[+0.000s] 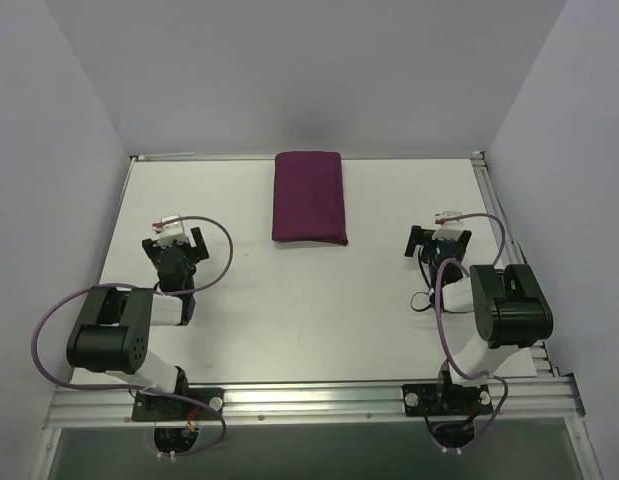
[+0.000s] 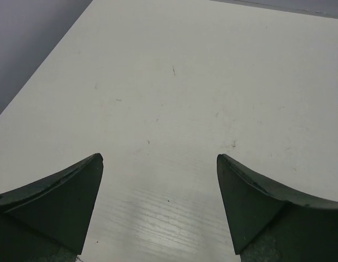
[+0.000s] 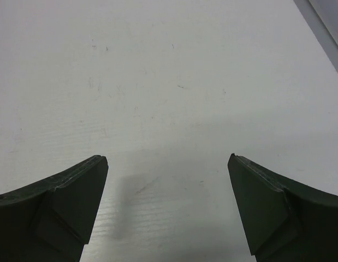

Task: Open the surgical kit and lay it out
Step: Open the surgical kit at the center of the board.

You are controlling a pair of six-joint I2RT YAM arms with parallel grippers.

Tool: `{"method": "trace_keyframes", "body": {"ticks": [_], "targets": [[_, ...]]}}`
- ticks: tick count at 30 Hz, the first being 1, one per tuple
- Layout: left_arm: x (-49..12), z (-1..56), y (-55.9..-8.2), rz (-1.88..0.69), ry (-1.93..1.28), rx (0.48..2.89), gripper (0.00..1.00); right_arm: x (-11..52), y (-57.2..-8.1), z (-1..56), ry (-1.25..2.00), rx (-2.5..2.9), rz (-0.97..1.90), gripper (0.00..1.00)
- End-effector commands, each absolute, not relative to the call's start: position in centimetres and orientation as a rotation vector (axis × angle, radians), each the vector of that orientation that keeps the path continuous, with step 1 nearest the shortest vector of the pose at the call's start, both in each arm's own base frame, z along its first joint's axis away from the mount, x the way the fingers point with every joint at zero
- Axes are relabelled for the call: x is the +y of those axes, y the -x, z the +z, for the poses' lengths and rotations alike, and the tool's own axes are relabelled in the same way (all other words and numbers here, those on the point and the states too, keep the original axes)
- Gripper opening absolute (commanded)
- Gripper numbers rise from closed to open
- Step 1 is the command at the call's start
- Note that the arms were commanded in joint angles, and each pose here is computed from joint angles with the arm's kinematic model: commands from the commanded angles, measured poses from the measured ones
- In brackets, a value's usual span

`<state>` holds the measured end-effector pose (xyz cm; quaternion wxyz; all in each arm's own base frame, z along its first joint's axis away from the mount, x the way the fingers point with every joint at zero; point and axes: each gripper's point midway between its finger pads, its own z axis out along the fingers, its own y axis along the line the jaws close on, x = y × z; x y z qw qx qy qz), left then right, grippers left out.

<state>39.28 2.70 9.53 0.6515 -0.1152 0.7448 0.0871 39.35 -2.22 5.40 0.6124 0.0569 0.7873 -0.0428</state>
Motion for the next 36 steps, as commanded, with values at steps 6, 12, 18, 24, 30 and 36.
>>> {"method": "trace_keyframes", "body": {"ticks": [6,12,18,24,30,36], "targets": [[3.0,11.7,-40.2,0.206,0.259,1.629,0.94,-2.5,-40.7,9.9,-0.131,1.650,-0.125,1.00],[2.7,13.3,-39.5,0.202,0.256,1.582,0.94,-2.6,-40.6,10.0,-0.136,1.644,-0.132,1.00],[2.6,18.5,-38.1,0.397,0.418,1.607,0.94,-0.2,-40.5,15.9,-0.167,1.655,-0.333,1.00],[1.4,23.8,-38.3,0.227,0.657,1.690,0.94,3.5,-44.3,15.1,-0.464,1.931,0.118,1.00],[-4.0,26.6,-38.1,-0.261,0.472,1.815,0.94,15.5,-48.6,10.7,-0.255,2.097,0.722,1.00],[-4.9,26.9,-38.3,-0.544,0.419,1.732,0.98,20.3,-49.9,9.6,-0.137,2.115,0.803,1.00]]}}
